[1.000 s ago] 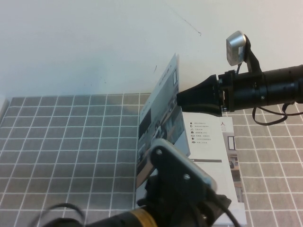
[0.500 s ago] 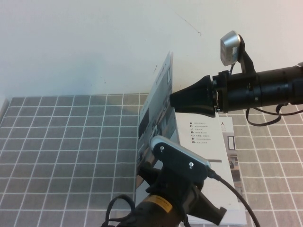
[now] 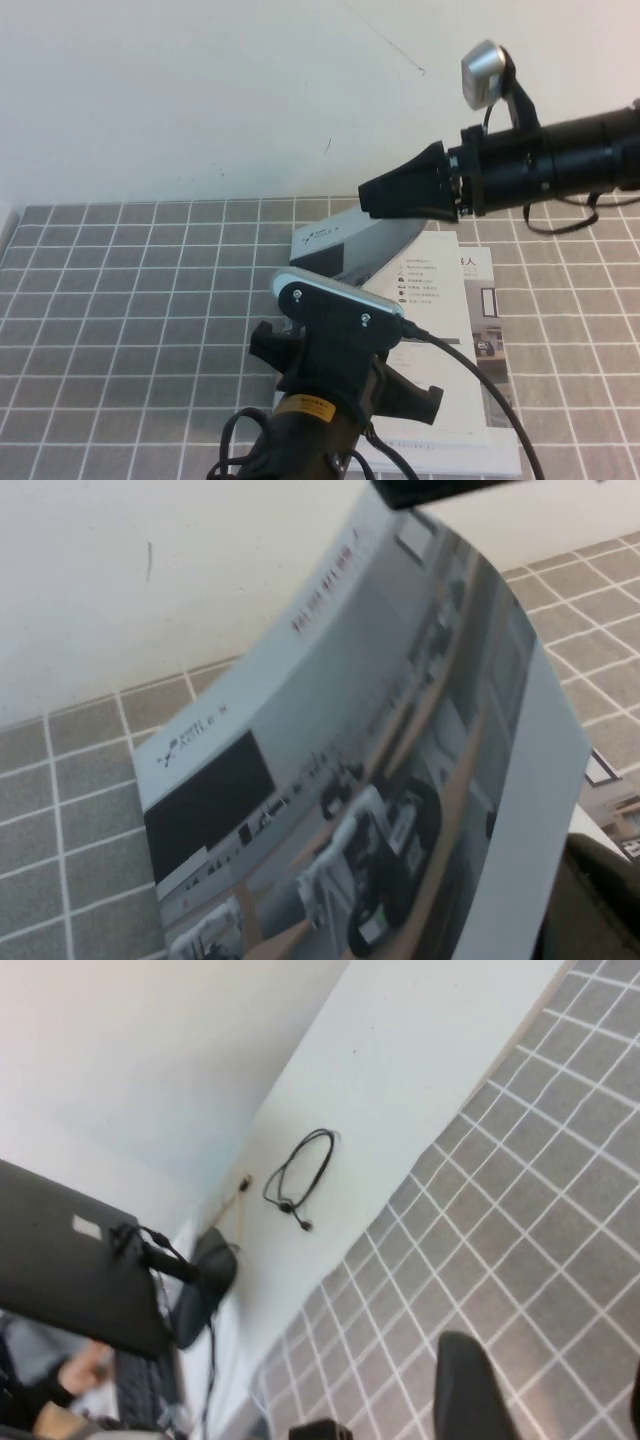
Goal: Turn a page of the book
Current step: Open the closed book
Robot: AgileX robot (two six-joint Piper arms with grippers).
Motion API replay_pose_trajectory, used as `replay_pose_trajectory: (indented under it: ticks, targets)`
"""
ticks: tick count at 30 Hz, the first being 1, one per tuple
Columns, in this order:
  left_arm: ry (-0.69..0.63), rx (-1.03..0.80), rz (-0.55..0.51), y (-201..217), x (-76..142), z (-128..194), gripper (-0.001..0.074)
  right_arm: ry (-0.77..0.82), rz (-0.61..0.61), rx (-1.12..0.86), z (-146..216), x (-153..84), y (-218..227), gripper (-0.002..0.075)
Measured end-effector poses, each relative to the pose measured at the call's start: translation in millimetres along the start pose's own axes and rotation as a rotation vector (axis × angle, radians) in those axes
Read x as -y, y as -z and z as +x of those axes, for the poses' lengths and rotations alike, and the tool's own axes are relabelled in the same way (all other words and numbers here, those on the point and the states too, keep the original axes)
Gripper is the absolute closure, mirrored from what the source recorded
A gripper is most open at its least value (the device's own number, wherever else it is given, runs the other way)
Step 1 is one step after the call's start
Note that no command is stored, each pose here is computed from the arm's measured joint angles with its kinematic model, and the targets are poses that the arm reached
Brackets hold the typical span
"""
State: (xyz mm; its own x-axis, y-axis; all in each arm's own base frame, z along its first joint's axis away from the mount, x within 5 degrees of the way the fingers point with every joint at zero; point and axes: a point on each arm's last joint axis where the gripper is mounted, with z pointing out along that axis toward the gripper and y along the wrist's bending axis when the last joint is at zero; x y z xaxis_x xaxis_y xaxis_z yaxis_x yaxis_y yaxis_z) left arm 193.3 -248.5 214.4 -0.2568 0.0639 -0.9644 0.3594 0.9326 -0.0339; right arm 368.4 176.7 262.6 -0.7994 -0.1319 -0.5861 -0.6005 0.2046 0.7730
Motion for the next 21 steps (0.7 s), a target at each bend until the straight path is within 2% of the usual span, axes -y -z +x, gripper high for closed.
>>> replay_pose_trajectory:
  ticks: [8, 12, 17, 21]
  targets:
    - [0.012, 0.036, -0.053, 0, -5, -3, 0.0738, 0.172, 0.098, -0.115, -18, -29, 13, 0.0483]
    - [0.015, 0.056, -0.073, 0, -7, -5, 0.0738, 0.171, 0.181, -0.214, -12, -23, 16, 0.0541]
    - [0.015, 0.069, -0.084, 1, -8, -6, 0.0738, 0.158, 0.355, -0.395, 2, -8, 26, 0.0677]
    - [0.015, 0.075, -0.089, 1, -8, -7, 0.0738, 0.129, 0.444, -0.462, 7, 5, 27, 0.0716]
